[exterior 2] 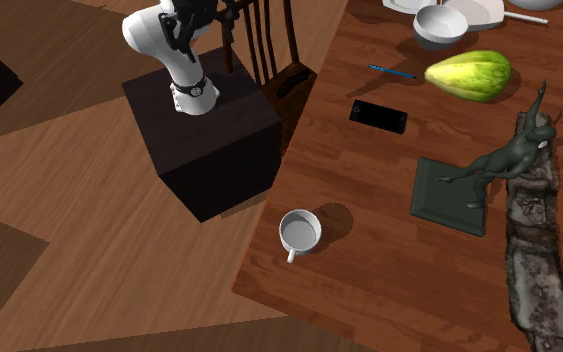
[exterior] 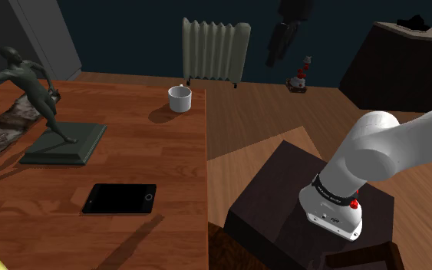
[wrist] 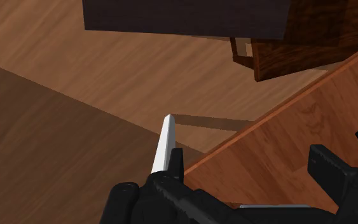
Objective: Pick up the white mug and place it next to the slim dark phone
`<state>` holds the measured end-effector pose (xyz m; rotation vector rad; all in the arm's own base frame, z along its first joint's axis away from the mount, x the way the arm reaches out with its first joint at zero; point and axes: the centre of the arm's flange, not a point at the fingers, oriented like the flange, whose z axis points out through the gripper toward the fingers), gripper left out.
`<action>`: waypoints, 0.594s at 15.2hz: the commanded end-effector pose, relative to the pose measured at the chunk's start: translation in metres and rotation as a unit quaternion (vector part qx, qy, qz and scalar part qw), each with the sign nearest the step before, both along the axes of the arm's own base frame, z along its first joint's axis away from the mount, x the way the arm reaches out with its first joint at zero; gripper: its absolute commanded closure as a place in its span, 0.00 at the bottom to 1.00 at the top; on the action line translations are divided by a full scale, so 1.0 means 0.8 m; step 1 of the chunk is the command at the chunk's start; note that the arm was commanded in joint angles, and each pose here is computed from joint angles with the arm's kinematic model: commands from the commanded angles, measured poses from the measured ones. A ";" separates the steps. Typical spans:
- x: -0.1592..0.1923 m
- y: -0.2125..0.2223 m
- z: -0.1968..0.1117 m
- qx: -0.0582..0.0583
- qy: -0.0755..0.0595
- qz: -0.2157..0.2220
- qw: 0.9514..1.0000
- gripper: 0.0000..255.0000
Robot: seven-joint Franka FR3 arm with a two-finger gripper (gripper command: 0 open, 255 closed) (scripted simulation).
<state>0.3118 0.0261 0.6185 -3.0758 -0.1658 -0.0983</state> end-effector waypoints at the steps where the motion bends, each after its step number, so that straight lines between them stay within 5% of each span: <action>1: 0.000 0.000 0.000 0.000 0.000 0.000 1.000 0.00; 9: 0.110 0.020 -0.071 -0.012 0.000 0.017 1.000 0.00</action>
